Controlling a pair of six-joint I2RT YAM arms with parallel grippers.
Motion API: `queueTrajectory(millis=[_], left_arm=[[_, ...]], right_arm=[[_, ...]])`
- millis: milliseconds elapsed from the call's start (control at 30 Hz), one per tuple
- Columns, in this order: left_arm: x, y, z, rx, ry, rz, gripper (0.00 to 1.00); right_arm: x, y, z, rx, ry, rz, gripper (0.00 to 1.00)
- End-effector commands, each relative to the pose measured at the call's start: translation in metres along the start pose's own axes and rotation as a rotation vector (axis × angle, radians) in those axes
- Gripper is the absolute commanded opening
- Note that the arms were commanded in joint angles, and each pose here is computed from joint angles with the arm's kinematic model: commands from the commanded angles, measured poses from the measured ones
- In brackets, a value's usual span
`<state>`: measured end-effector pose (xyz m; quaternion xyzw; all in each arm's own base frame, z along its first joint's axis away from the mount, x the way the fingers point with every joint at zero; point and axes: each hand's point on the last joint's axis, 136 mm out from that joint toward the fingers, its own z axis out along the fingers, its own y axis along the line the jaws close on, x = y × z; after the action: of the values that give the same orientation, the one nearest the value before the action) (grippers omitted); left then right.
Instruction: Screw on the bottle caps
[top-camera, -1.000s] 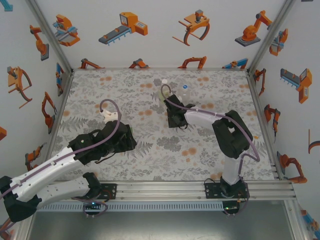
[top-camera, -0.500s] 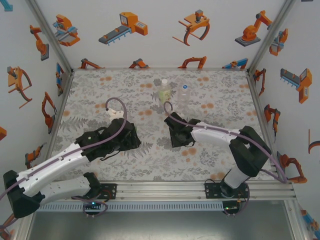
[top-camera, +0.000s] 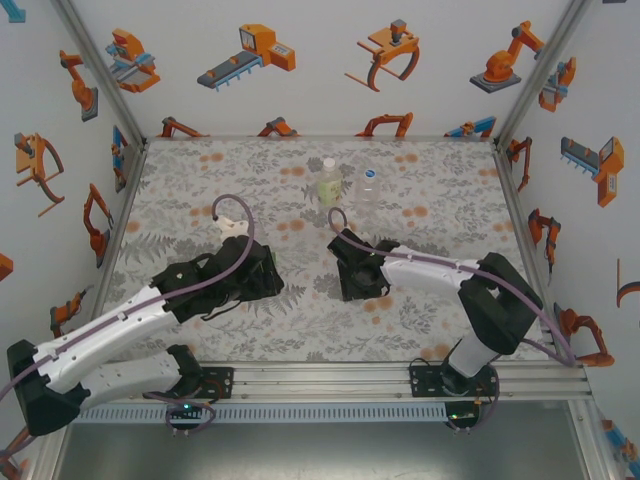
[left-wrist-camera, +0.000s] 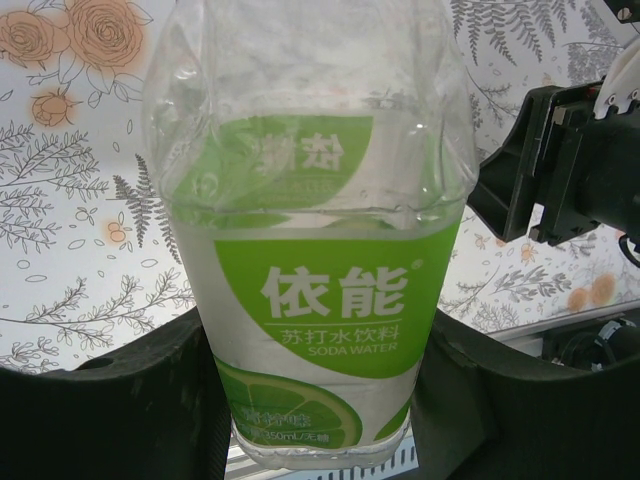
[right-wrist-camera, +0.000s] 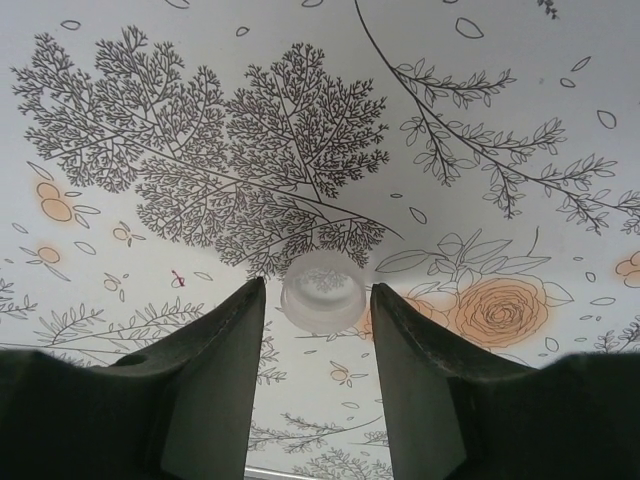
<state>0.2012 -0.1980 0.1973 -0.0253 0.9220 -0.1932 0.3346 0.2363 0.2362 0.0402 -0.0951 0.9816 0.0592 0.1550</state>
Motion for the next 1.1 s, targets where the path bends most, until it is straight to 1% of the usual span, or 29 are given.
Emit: queueTrajectory(millis=[0, 200, 567, 1067], left_arm=[[-0.004, 0.006, -0.005, -0.010, -0.023, -0.001, 0.14], [-0.002, 0.008, -0.005, -0.010, -0.023, -0.008, 0.14], [0.001, 0.007, -0.002, -0.008, -0.011, -0.013, 0.14], [0.003, 0.004, 0.002, -0.004, 0.002, -0.013, 0.14]], right_arm=[[-0.014, 0.005, -0.022, -0.013, -0.046, 0.004, 0.46], [-0.020, 0.009, -0.024, -0.018, -0.054, 0.000, 0.46], [-0.010, 0.001, -0.010, 0.027, -0.014, 0.002, 0.46], [0.001, -0.002, 0.001, 0.030, 0.022, 0.014, 0.46]])
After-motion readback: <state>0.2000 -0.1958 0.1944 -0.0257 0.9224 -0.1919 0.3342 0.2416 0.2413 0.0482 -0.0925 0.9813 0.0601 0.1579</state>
